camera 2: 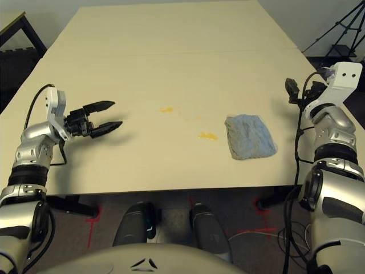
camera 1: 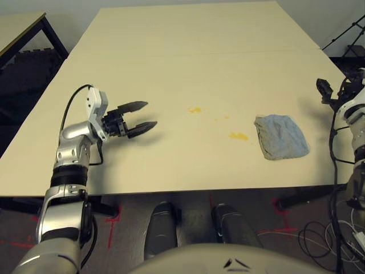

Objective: Wipe the water off the table with a rag.

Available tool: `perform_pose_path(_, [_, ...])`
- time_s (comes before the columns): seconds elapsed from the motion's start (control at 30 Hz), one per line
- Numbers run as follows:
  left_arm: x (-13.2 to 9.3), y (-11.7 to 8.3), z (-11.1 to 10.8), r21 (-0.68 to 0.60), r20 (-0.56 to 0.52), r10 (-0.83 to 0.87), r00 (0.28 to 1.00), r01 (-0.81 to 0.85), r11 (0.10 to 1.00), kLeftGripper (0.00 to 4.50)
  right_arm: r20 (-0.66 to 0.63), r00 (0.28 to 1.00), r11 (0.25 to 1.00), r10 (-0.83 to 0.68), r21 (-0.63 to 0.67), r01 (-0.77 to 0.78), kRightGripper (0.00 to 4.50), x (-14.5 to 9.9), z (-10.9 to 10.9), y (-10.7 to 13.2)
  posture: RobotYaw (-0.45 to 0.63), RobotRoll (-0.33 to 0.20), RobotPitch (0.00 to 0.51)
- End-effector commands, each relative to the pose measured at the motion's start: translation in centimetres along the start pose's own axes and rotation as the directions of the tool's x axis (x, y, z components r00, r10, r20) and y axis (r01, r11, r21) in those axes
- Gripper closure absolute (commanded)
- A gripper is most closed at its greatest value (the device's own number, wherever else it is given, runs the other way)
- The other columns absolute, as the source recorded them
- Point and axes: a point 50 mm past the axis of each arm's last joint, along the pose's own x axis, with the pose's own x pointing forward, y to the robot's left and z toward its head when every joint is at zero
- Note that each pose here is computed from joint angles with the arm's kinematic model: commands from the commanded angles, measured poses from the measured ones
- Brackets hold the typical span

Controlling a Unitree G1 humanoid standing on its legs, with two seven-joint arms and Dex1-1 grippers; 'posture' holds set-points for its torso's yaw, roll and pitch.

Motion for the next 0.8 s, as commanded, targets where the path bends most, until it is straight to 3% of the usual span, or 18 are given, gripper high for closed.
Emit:
perform_pose_path(0.03, [0.0, -0.4, -0.1, 0.036, -0.044, -0.032, 0.999, 0.033, 0.999, 0.0, -0.192, 0.966, 0.985, 0.173, 0.037, -0.169, 0.02, -1.3, -1.1, 0.9, 0.05, 0.0, 0.117])
perform_pose_path(0.2, [0.3, -0.7, -0.2, 0.039, -0.051, -0.052, 0.997, 0.054, 0.998, 0.0, -0.286, 0.904, 0.948, 0.318, 0.125, -0.294, 0.02, -3.4, -1.5, 2.5, 0.04, 0.0, 0.123])
perform_pose_path(0.43, [0.9, -0.8, -0.3, 0.04, -0.054, -0.075, 0.996, 0.077, 0.996, 0.0, -0.358, 0.854, 0.926, 0.377, 0.156, -0.344, 0.02, -5.4, -2.2, 3.6, 0.03, 0.0, 0.131])
perform_pose_path(0.8, [1.3, -0.8, -0.1, 0.045, -0.05, -0.085, 0.995, 0.087, 0.995, 0.0, -0.43, 0.784, 0.894, 0.448, 0.198, -0.403, 0.02, -4.8, -5.2, 6.4, 0.03, 0.0, 0.14])
